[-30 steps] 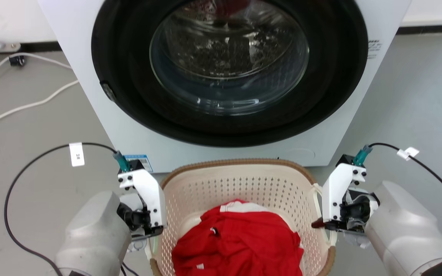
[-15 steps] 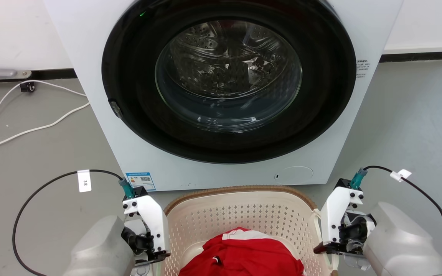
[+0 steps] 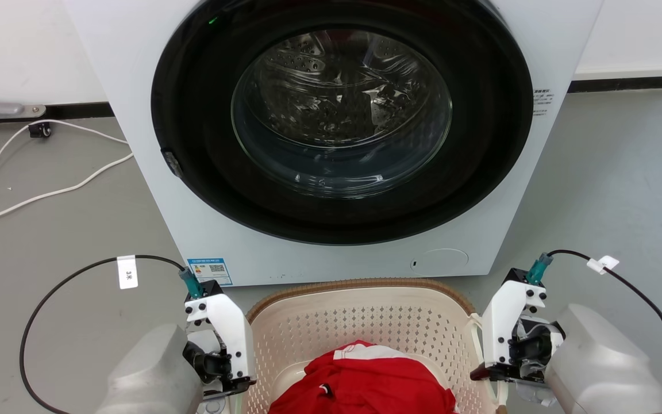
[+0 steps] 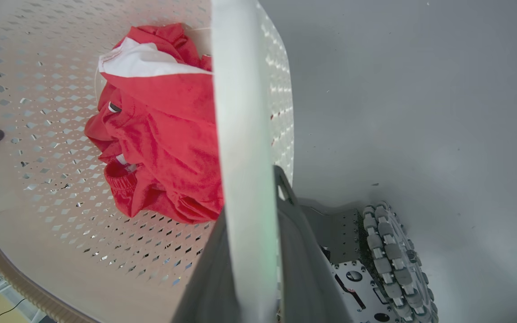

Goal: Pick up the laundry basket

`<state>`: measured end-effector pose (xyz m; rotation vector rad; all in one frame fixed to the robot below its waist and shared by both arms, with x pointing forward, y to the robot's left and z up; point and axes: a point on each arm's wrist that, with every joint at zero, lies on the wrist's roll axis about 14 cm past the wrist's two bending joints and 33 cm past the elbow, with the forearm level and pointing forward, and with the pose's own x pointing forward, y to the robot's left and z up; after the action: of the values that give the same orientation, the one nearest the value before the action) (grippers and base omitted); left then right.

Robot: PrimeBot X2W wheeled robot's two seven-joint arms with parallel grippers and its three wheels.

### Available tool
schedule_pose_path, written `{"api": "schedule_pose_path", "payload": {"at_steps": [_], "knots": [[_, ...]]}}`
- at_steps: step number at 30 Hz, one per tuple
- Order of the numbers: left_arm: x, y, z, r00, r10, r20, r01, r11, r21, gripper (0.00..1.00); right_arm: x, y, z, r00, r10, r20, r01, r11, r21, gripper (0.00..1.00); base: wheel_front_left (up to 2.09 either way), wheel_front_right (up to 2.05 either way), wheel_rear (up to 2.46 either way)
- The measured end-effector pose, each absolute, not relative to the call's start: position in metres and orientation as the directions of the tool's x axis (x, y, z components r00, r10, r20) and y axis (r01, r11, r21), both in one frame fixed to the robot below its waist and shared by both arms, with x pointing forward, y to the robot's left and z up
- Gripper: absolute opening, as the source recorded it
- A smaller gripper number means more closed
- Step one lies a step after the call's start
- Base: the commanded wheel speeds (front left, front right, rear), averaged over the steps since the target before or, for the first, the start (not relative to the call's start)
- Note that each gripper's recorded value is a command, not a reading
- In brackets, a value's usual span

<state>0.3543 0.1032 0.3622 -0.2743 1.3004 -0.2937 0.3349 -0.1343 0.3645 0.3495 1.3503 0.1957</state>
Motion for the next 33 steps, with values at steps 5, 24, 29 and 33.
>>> {"api": "schedule_pose_path", "payload": {"at_steps": [5,24,29,33], "knots": [[0.355,0.102,0.362,0.243,-0.366,-0.898,0.059,0.93,-0.363,0.0,0.334,-0.136,0.364,0.21,0.331,-0.92,0.061,0.934,0.351,0.0,0.0,0.0,0.0],[0.355,0.102,0.36,0.25,-0.359,-0.899,0.058,0.933,-0.356,0.0,0.328,-0.137,0.361,0.189,0.332,-0.924,0.076,0.933,0.351,0.0,0.0,0.0,0.0],[0.356,0.101,0.36,0.254,-0.359,-0.898,0.06,0.933,-0.356,0.0,0.326,-0.137,0.361,0.183,0.334,-0.925,0.082,0.932,0.353,0.0,0.0,0.0,0.0],[0.356,0.101,0.36,0.258,-0.359,-0.897,0.058,0.932,-0.357,0.0,0.324,-0.137,0.36,0.179,0.336,-0.925,0.088,0.931,0.356,0.0,0.0,0.0,0.0]]}}
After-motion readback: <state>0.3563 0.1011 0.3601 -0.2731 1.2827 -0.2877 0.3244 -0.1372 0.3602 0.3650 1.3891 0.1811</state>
